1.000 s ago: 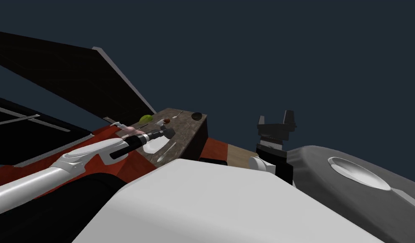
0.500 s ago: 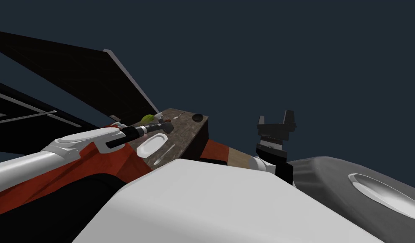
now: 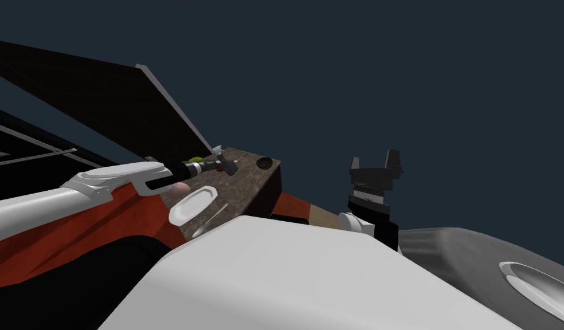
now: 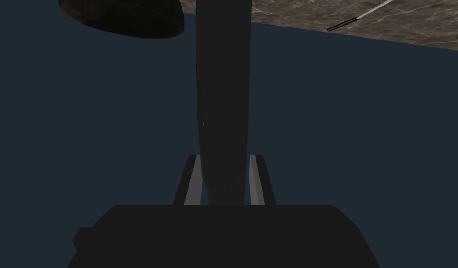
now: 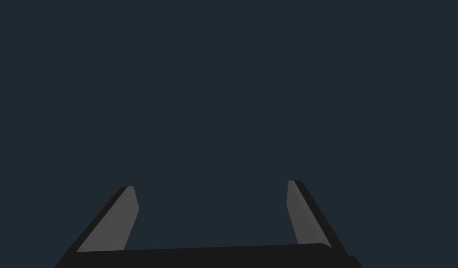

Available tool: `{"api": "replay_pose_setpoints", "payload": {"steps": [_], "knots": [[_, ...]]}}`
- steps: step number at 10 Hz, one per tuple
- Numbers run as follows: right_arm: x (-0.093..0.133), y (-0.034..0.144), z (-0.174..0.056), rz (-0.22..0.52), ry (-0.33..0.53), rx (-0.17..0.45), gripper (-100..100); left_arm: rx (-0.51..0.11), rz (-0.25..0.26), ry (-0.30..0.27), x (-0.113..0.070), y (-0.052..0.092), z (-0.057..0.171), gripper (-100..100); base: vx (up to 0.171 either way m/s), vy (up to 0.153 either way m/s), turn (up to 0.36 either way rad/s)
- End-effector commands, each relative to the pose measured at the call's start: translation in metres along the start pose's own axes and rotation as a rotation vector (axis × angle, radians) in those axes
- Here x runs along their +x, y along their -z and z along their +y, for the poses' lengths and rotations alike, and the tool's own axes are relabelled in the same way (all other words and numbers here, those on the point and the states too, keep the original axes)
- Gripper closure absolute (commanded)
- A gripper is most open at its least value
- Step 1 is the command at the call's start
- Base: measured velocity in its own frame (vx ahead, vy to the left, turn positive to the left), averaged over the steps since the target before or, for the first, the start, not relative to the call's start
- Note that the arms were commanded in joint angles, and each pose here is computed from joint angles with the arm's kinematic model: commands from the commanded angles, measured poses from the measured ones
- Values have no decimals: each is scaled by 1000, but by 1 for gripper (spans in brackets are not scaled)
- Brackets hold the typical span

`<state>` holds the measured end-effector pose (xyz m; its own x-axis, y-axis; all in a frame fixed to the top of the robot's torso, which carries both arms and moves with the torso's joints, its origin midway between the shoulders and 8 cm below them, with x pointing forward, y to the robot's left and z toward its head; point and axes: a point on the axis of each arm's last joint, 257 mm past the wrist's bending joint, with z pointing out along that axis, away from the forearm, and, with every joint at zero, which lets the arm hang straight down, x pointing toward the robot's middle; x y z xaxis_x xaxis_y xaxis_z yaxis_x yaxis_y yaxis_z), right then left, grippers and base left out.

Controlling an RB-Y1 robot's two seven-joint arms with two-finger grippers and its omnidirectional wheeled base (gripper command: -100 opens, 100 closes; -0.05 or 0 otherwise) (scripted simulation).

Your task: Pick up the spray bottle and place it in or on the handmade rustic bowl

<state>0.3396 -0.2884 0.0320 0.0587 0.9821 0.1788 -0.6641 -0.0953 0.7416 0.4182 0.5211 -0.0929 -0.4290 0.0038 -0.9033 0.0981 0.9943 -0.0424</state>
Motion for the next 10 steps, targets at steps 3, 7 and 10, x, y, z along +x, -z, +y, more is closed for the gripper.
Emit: {"api": "replay_pose_setpoints", "payload": {"steps": [3, 7, 10], "knots": [[0, 0, 0, 0, 0, 0, 0, 46, 4, -5, -20, -11, -25, 100, 100, -77, 20], [0, 0, 0, 0, 0, 0, 0, 103, 33, -25, -21, -23, -63, 100, 84, -59, -1], [0, 0, 0, 0, 0, 0, 0, 131, 48, -48, -17, -28, -91, 100, 96, -13, -35]]}}
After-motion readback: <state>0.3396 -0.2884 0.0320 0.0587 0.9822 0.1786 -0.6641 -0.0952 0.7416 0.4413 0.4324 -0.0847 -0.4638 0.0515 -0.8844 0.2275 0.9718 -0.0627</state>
